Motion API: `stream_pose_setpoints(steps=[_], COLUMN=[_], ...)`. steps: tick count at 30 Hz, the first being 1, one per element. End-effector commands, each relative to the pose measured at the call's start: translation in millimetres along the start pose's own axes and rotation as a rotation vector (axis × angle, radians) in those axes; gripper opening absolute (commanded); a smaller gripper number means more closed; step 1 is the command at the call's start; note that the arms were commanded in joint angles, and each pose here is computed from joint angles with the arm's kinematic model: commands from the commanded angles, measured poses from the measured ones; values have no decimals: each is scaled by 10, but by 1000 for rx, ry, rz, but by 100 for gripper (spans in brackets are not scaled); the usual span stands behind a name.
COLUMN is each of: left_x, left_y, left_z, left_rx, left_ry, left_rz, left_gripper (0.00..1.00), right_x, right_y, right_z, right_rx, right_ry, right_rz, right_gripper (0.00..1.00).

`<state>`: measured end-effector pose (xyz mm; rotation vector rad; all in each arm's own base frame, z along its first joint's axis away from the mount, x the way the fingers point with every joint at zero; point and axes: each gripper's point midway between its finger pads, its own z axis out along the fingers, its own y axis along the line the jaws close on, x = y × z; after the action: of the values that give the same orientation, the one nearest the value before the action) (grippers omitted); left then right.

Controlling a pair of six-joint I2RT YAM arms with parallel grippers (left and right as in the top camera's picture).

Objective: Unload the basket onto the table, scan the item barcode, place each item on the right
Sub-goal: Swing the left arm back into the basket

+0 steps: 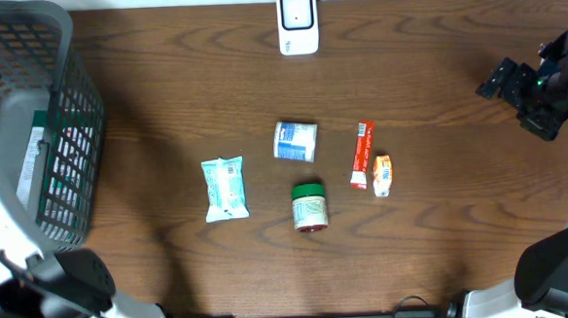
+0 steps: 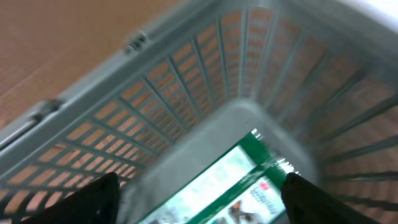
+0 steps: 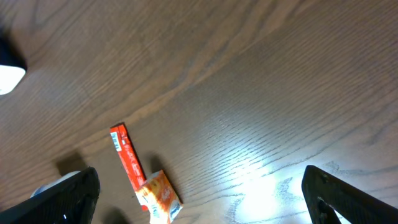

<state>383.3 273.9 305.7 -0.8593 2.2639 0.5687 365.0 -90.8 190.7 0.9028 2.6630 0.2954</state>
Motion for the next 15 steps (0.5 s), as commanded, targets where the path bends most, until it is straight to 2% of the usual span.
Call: stream_pose_setpoints(steps=[1, 7, 12, 15], left_x=[112, 393, 658, 869], left_y=[-7, -61, -111, -259], left_z=[292, 541, 796, 985], left_rx=[-21, -26, -9, 94], left_ry=[63, 181, 274, 345], left_rz=[110, 158, 301, 378], left_gripper=[91, 90, 91, 96], right_x=[-43, -43, -43, -43], right_y=[35, 34, 34, 35], right_z=[-118, -118, -118, -118], right_rx=[-11, -11, -11, -11], right_ry=[-33, -33, -33, -33], right_rz=[4, 4, 4, 4], right_gripper=[99, 99, 99, 99])
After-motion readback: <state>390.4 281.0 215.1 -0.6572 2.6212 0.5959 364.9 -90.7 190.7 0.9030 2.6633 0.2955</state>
